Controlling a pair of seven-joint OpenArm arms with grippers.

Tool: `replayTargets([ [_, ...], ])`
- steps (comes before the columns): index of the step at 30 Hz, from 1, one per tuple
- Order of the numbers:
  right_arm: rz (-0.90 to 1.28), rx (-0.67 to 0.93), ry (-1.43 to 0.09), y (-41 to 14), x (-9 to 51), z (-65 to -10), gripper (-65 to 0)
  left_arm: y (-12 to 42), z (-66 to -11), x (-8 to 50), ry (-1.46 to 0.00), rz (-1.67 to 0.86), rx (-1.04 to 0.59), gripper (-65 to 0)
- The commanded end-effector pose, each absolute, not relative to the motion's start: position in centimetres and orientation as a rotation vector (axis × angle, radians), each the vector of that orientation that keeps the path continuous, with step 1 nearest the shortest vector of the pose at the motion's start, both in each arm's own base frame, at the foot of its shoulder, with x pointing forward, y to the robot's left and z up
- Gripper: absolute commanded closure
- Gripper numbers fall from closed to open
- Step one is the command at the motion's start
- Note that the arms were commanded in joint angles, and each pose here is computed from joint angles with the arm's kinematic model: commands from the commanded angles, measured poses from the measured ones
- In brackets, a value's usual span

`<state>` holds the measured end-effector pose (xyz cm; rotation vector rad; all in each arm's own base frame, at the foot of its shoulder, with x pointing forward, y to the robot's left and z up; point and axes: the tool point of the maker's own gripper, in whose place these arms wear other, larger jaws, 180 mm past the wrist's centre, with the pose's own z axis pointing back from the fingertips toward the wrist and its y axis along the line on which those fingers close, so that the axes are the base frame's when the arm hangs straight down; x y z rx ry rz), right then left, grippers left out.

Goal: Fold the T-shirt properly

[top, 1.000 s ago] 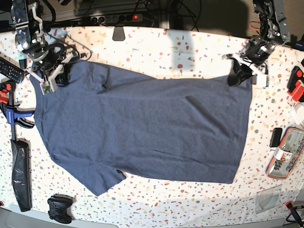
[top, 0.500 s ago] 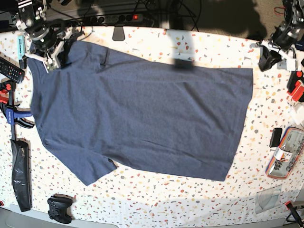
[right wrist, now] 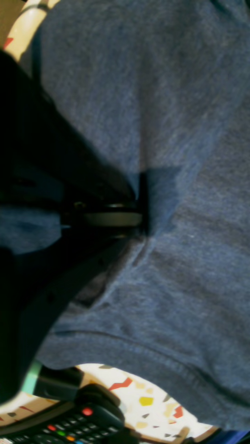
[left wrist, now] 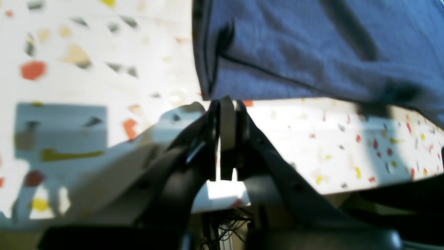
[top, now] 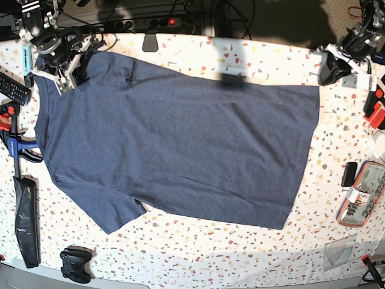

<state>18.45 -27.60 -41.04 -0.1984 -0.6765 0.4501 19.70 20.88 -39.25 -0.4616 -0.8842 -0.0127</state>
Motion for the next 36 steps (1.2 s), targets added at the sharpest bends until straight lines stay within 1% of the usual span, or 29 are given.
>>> replayTargets([
  [1, 0.460, -0.202, -0.679, -27.8, 18.7, -40.7, 0.0, 21.1, -37.4, 21.1, -0.962, -0.023, -0.473, 0.0],
  [4, 0.460, -0.203, -0.684, -27.8, 18.9, -40.6, 0.0, 21.1, -36.8, 22.2, -0.986, -0.034, -0.472, -1.0],
  [6, 0.460, -0.203, -0.683, -27.8, 18.9, -40.6, 0.0, 21.1, -36.5, 23.0, -0.997, -0.042, -0.472, -10.2],
  [7, 0.460, -0.203, -0.683, -27.8, 18.9, -40.6, 0.0, 21.0, -36.4, 23.3, -0.995, -0.049, -0.471, -13.8],
  [8, 0.460, -0.203, -0.683, -27.8, 18.9, -40.6, 0.0, 21.0, -36.4, 23.6, -0.986, -0.060, -0.466, -15.8],
  [11, 0.460, -0.203, -0.683, -27.8, 18.9, -40.6, 0.0, 20.4, -37.3, 23.7, -0.921, -0.095, -0.454, -16.4],
  [16, 0.460, -0.204, -0.679, -27.9, 18.8, -40.6, 0.0, 17.8, -37.9, 23.9, -0.895, -0.132, -0.502, -16.4],
  [20, 0.459, -0.206, -0.673, -27.9, 18.8, -40.7, 0.0, 16.9, -38.9, 23.7, -0.867, -0.208, -0.460, -16.4],
  [22, 0.459, -0.206, -0.672, -27.9, 18.7, -40.7, 0.0, 16.9, -39.1, 23.8, -0.872, -0.226, -0.441, -16.4],
  [31, 0.458, -0.207, -0.666, -28.0, 18.7, -40.8, 0.0, 16.9, -38.0, 24.6, -0.941, -0.214, -0.449, -16.4],
  [36, 0.457, -0.209, -0.657, -28.0, 18.5, -40.8, 0.0, 18.5, -38.5, 25.5, -0.940, -0.175, -0.353, -16.4],
])
